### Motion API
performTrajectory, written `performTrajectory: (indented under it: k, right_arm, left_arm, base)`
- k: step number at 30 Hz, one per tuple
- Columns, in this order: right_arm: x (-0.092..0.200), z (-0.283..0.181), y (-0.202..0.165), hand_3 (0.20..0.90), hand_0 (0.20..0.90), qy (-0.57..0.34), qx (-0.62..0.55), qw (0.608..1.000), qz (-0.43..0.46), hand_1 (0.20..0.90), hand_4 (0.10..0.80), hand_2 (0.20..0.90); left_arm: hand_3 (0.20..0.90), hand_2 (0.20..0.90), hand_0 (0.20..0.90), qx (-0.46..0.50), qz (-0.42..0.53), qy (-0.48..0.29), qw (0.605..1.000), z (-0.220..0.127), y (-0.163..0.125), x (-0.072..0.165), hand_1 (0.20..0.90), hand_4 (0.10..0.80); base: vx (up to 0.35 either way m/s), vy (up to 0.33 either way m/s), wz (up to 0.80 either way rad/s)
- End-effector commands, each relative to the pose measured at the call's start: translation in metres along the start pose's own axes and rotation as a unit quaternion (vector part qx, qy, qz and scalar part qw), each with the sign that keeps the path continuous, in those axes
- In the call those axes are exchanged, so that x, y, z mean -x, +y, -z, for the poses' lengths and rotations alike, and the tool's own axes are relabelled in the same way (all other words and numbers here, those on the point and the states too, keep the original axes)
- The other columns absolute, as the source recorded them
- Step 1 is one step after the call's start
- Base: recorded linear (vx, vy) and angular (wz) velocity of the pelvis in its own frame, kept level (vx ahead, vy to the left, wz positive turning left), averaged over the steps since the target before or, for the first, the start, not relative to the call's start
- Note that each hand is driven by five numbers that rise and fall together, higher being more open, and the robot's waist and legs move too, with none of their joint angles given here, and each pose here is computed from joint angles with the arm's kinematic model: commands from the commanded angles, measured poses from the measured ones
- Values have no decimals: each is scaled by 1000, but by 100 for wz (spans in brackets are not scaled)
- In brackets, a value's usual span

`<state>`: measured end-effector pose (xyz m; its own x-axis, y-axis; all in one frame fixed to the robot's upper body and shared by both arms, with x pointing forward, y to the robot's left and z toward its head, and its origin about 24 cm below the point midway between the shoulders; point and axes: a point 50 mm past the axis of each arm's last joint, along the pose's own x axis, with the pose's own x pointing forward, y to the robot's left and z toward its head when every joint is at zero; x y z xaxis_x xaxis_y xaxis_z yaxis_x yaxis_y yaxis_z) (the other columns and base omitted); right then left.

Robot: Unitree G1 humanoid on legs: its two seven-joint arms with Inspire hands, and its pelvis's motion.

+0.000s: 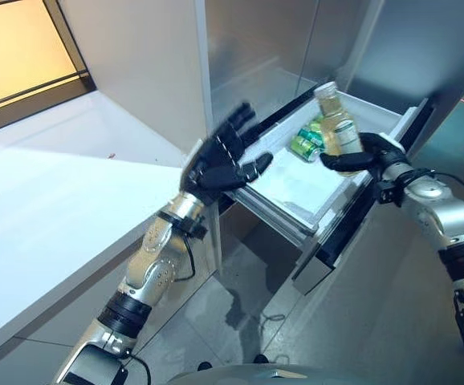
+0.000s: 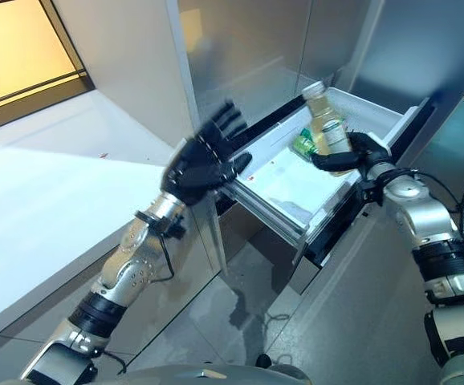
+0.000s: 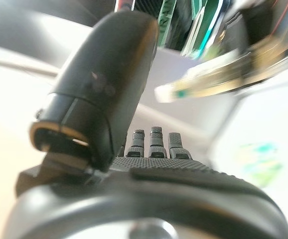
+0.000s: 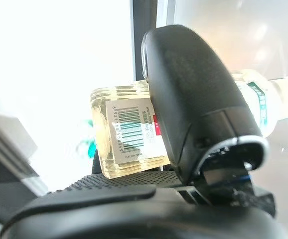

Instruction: Put drinks into fridge and close the fridge

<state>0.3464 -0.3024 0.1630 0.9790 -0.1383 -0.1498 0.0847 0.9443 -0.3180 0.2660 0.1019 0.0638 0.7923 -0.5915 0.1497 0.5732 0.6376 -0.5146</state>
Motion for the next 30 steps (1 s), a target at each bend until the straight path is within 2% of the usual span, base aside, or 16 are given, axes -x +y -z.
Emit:
performTrajectory:
  k: [1, 3, 9, 14, 19, 24, 30]
  right_arm:
    - [22, -141, -57, 200, 300, -257, 7, 962, 89, 300, 100, 300]
    - [19, -137, -69, 200, 300, -239, 19, 965, 109, 300, 100, 300]
    - [13, -121, -91, 200, 300, -173, 54, 970, 162, 300, 100, 300]
    - [10, -105, -102, 200, 300, -121, 56, 974, 182, 300, 100, 300]
    - [6, -98, -102, 200, 300, -93, 58, 976, 189, 300, 100, 300]
    - [1, -80, -95, 200, 300, -51, 66, 981, 174, 300, 100, 300]
    - [-1, -59, -89, 200, 300, 0, 93, 984, 149, 300, 100, 300]
  left_arm:
    - [900, 900, 900, 56, 85, 53, 993, 26, -19, 14, 900, 800]
    - [900, 900, 900, 54, 76, 95, 991, 43, -12, 30, 900, 800]
    - [900, 900, 900, 53, -4, 249, 967, 95, 20, 98, 900, 800]
    - [900, 900, 900, 28, -55, 300, 952, 109, 42, 131, 900, 800]
    - [900, 900, 900, 1, -103, 300, 948, 103, 63, 133, 900, 800]
    - [900, 900, 900, -66, -196, 264, 942, 78, 96, 131, 900, 800]
    - [900, 900, 900, -99, -264, 257, 924, 64, 115, 139, 900, 800]
  base:
    - [70, 9, 11]
    - [67, 8, 13]
    - [56, 4, 17]
    - [14, -9, 18]
    - [-121, -51, 10]
    - [-146, -80, 3]
    - [-47, -70, 0]
